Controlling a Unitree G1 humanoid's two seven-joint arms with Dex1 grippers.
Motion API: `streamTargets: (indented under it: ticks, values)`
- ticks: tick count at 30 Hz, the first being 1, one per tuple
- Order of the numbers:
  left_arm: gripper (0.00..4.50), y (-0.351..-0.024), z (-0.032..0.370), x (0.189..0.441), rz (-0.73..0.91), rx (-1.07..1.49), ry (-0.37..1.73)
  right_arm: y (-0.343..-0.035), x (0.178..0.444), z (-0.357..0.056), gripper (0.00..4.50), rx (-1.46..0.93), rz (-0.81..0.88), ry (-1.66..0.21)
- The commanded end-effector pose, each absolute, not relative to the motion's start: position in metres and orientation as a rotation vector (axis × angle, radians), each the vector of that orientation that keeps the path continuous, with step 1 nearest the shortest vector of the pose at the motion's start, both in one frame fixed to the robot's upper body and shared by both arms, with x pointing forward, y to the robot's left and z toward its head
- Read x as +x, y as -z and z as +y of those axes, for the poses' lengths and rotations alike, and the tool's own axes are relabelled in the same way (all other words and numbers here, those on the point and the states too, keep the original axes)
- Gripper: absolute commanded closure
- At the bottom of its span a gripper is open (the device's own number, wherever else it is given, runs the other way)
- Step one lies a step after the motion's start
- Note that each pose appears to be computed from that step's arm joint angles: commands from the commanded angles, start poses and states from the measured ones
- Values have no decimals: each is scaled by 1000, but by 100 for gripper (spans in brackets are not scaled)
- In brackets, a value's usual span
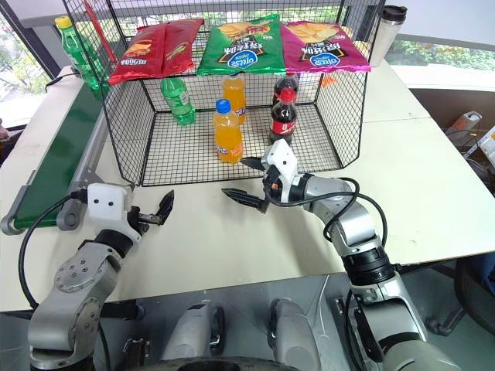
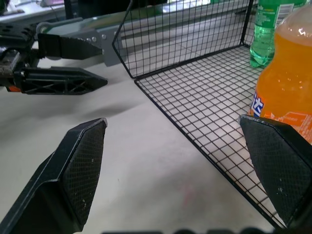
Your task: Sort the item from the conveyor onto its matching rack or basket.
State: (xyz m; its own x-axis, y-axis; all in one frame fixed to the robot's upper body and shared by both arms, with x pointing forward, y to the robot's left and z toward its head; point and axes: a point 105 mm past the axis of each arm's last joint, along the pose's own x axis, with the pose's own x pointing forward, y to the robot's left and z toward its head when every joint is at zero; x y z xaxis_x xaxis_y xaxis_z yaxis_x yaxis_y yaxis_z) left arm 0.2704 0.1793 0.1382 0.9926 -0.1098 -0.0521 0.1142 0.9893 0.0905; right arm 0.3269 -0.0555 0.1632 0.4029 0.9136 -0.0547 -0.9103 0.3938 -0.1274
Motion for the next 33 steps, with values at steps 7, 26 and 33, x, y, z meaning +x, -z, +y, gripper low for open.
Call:
streamTargets:
  ticks: [7, 26, 33]
  values:
    - [3, -158, 178, 270, -32, 115, 111, -198, 322, -50, 0, -115, -147, -1179]
    - [3, -197, 251, 235, -135, 91, -256, -190, 325, -52, 0, -147, -117, -1181]
    - [3, -180, 295, 223, -69, 109, -424, -188, 325, -49, 0, -147, -115, -1193]
